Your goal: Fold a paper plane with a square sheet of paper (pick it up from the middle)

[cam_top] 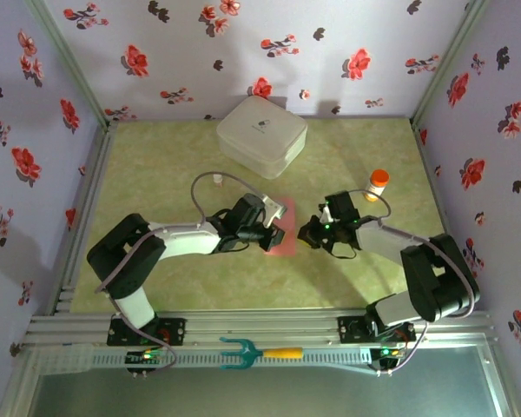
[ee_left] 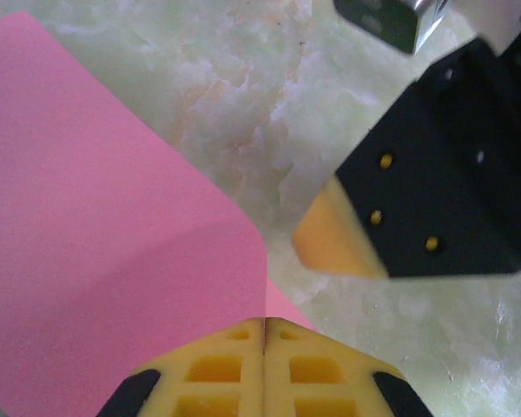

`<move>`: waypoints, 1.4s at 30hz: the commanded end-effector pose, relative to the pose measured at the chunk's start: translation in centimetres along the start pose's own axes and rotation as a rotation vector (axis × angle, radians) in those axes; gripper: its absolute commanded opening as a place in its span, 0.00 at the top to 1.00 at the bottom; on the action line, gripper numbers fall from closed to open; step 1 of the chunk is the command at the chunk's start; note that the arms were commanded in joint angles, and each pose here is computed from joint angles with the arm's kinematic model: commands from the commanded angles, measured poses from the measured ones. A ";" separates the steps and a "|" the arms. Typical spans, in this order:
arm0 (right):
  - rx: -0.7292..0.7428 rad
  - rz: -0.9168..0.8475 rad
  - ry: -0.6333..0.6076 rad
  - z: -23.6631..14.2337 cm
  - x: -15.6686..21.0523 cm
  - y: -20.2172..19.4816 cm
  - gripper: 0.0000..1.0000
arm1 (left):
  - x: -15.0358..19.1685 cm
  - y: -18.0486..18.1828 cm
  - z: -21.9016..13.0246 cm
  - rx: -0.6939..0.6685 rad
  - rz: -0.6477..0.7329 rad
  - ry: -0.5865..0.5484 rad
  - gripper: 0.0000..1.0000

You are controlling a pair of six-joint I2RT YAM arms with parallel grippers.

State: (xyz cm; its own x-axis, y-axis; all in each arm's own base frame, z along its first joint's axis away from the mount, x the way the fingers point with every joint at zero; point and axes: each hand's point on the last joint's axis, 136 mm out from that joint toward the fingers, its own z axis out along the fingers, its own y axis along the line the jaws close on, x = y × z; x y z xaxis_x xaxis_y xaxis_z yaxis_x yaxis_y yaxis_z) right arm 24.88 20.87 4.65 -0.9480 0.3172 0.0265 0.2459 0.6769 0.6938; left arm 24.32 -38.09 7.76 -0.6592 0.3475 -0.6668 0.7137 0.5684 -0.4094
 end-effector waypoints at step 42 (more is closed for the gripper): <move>0.299 -0.073 0.028 1.8 0.7 -5.6 1.00 | 0.9 5.5 2.5 -0.131 -0.135 0.051 1.00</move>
State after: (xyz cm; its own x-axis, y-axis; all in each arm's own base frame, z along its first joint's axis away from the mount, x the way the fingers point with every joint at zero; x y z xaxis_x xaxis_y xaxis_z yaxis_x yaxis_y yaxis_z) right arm 24.41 20.33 1.53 -0.9713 0.2360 -0.0292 0.1807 0.8124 0.5544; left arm 27.54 -36.51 3.97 -0.7563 0.2921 -0.5853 0.5900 0.6911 -0.4174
